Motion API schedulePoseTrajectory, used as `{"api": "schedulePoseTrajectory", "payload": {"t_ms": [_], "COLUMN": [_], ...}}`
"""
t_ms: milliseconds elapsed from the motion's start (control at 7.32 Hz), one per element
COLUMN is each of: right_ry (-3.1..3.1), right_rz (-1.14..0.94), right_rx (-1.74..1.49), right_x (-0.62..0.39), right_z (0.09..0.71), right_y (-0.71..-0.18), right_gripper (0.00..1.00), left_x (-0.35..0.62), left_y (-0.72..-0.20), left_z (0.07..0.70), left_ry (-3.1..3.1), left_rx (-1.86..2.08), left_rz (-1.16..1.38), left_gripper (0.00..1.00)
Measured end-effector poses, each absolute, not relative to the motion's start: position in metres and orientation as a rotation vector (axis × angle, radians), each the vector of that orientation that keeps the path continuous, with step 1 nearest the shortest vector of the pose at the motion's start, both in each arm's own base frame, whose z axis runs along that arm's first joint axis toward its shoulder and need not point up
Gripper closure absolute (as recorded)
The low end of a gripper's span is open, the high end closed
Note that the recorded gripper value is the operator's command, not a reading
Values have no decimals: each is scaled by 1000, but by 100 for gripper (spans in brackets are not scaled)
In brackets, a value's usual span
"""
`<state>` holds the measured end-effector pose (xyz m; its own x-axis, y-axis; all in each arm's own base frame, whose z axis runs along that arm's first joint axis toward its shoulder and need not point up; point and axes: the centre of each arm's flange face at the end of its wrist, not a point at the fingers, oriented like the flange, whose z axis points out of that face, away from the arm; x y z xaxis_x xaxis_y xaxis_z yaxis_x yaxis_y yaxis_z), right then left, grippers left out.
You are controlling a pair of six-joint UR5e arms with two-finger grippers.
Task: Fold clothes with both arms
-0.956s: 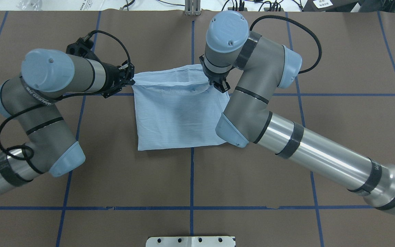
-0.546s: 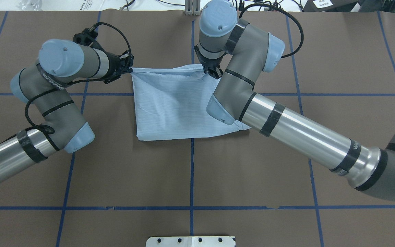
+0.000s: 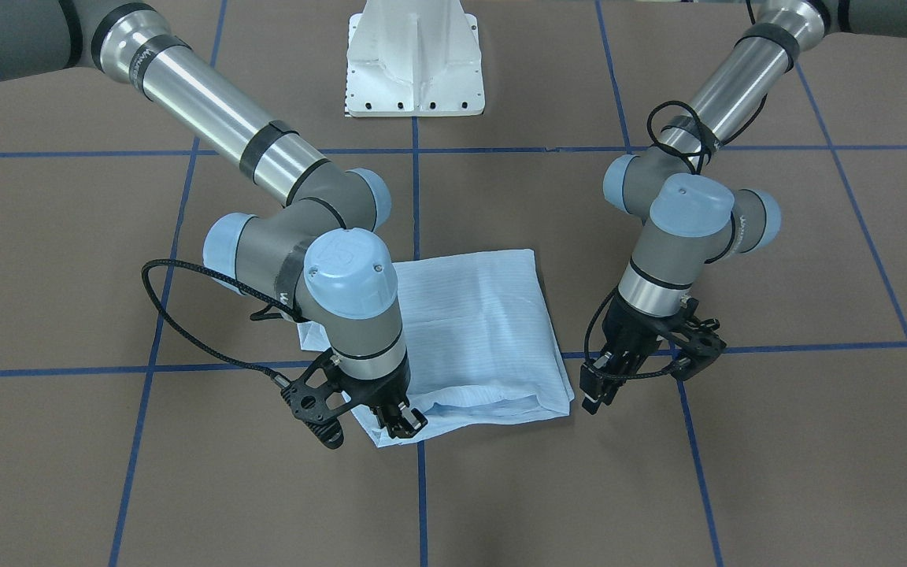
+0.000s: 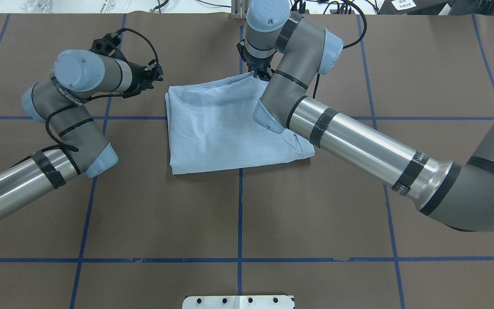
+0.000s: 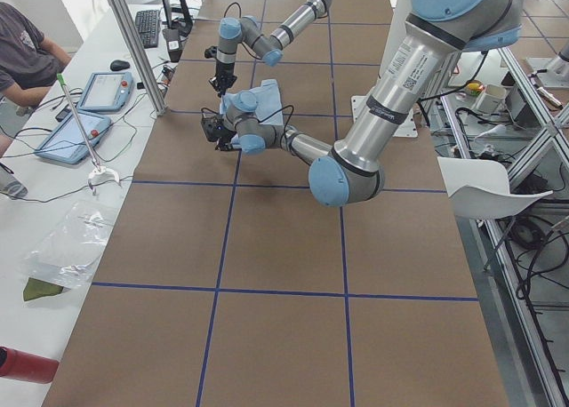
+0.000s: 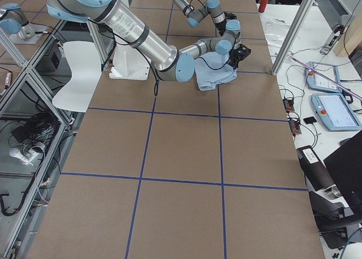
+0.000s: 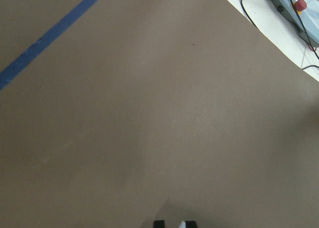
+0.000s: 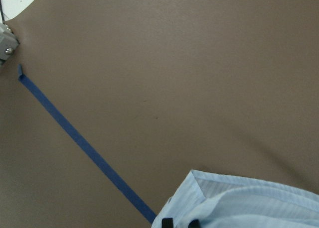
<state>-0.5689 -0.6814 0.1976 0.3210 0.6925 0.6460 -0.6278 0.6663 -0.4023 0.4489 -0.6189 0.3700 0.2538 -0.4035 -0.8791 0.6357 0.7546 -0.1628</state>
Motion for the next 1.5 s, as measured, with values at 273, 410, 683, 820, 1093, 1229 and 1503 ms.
{"api": "schedulePoseTrajectory", "payload": {"t_ms": [273,410,683,820,1093,1229,1503], "right_ry": [-906,-898,-881,-861,-821,-817,-788], "right_rz": [809,775,637,544,359,271,138], "right_rx": [-87,-86,-59,-38,10,30,71], "right_x": [-535,-520,-469,-425,-320,-253,-120], "right_z": [189,195,239,274,339,373,437], "right_y": [-710,-719,-721,-718,-711,-701,-654], "right_gripper": [0,0,0,0,0,0,0], "left_x": [444,438,400,369,286,235,141], "left_y": [-624,-621,-598,-583,-552,-539,-527], "left_z": [374,372,378,388,426,452,504], "left_ry": [1123,1138,1163,1157,1098,1048,907], "left_rx": [267,268,275,316,415,467,547], "left_rz": [-697,-672,-523,-413,-200,-94,107], "left_gripper": [0,0,0,0,0,0,0]}}
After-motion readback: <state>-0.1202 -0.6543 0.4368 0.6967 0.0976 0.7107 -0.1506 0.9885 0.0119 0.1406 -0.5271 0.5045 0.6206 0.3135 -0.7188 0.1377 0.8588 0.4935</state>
